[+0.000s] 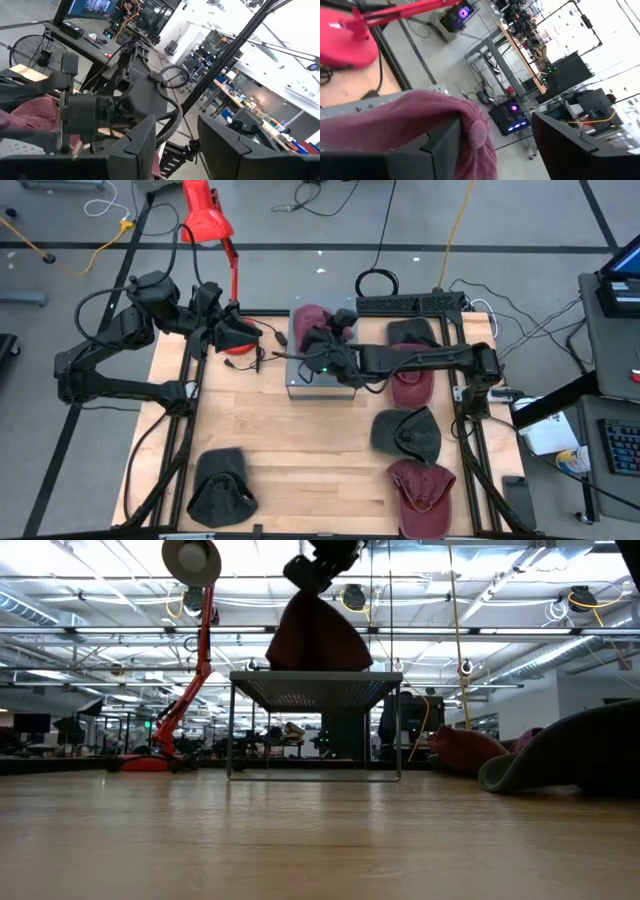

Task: Pick & Place hat
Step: Put the left red cap on the shelf

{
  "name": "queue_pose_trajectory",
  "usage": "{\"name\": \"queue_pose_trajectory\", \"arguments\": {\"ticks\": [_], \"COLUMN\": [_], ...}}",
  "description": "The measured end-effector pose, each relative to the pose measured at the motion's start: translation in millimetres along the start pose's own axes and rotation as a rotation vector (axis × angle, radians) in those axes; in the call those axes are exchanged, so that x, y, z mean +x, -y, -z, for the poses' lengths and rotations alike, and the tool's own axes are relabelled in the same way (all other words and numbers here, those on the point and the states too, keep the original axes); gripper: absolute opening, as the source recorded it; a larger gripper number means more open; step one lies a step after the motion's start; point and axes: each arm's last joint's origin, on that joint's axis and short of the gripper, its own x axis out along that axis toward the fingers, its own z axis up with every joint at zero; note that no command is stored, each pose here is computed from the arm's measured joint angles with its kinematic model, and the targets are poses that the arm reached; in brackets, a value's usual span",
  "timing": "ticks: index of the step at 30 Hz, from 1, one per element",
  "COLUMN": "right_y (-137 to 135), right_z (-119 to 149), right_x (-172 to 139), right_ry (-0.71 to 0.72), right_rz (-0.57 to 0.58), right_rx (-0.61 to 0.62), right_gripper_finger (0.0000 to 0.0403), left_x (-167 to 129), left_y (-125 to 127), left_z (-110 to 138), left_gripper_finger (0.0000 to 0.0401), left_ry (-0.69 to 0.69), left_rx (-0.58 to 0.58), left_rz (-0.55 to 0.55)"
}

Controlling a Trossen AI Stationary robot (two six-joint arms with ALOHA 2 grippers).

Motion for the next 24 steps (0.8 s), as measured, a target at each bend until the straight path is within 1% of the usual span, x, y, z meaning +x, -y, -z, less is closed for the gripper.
{"name": "queue_pose_trajectory", "arguments": {"ticks": [4, 6, 7, 10, 13, 16, 20, 24], "right_y": [0, -1, 0, 3, 6, 15, 26, 31], "right_z": [6, 12, 15, 22, 26, 28, 27, 29], "right_x": [4, 9, 11, 22, 35, 42, 43, 36], "right_ry": [-0.016, -0.05, -0.073, -0.116, -0.126, -0.132, -0.127, -0.143], "right_rz": [-0.142, -0.207, -0.223, -0.214, -0.19, -0.202, -0.263, -0.269], "right_rx": [0.066, 0.104, 0.12, 0.15, 0.151, 0.154, 0.219, 0.204], "right_gripper_finger": [0.023, 0.0227, 0.0227, 0.0227, 0.0227, 0.0227, 0.0226, 0.0226], "left_x": [0, 0, 0, 0, 0, 0, 0, 0], "left_y": [0, 0, 0, 0, 0, 0, -1, 0], "left_z": [0, 0, 0, 0, 0, 0, 0, 0], "left_gripper_finger": [0.015, 0.015, 0.015, 0.015, 0.015, 0.015, 0.015, 0.015], "left_ry": [0.0, 0.001, 0.0, 0.002, 0.004, 0.004, 0.004, 0.004], "left_rx": [0.004, 0.004, 0.004, 0.024, 0.041, 0.043, 0.061, 0.061], "left_rz": [0.0, 0.0, 0.0, -0.001, -0.008, -0.008, -0.008, -0.008]}}
